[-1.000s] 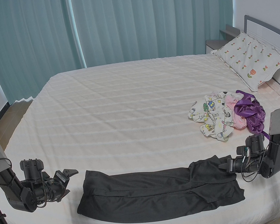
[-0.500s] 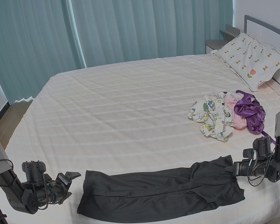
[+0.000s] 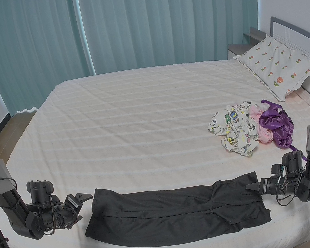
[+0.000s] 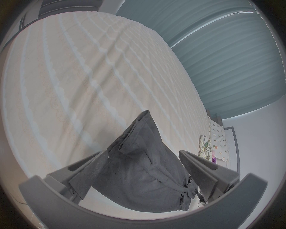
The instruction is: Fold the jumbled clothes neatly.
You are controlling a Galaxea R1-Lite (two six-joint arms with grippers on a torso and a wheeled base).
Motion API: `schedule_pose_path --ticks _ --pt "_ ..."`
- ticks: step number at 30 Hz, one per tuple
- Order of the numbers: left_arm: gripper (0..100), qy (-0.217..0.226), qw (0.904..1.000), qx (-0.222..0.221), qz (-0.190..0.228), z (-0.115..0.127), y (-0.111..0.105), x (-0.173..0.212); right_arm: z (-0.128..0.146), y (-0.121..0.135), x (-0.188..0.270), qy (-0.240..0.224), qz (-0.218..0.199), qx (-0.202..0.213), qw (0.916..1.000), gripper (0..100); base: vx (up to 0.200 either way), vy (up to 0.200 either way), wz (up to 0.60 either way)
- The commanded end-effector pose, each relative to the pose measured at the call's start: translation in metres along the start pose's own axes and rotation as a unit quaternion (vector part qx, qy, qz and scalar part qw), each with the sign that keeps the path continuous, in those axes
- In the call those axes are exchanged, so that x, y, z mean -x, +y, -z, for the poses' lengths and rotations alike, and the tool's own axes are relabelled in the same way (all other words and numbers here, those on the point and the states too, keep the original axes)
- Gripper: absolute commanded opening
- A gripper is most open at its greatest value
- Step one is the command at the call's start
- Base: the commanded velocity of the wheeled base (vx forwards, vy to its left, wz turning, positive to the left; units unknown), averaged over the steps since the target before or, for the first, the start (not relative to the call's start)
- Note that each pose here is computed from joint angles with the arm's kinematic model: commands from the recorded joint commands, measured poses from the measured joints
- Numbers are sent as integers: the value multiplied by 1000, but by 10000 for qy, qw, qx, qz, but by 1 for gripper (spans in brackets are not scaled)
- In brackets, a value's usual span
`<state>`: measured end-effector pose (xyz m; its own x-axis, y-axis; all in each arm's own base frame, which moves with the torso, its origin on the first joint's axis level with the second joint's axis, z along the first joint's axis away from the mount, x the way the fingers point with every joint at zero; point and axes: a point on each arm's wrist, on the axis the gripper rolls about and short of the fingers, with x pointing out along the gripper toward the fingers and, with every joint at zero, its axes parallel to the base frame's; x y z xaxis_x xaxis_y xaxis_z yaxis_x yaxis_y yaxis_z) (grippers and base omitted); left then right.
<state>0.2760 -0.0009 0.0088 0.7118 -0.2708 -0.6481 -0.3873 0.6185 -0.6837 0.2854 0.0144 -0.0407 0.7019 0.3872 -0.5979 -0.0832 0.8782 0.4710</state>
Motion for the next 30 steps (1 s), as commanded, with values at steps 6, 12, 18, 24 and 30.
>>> schedule_pose_path --ticks 6,12,18,24,30 --pt "100 165 9998 -125 67 18 0 4 1 24 28 -316 57 -864 9957 100 -33 0 0" --pt "100 187 9997 -144 85 21 1 5 22 37 32 -344 472 -1520 9867 100 -200 0 0" --pt "100 192 9997 -134 79 22 1 6 30 36 36 -457 660 -1887 9787 100 -67 0 0" --pt "100 201 9997 -107 67 22 1 5 40 41 23 -560 743 -2308 9685 100 0 0 0" --pt "100 234 9997 -108 28 23 3 3 51 50 6 -524 815 -2287 9687 100 0 0 0"
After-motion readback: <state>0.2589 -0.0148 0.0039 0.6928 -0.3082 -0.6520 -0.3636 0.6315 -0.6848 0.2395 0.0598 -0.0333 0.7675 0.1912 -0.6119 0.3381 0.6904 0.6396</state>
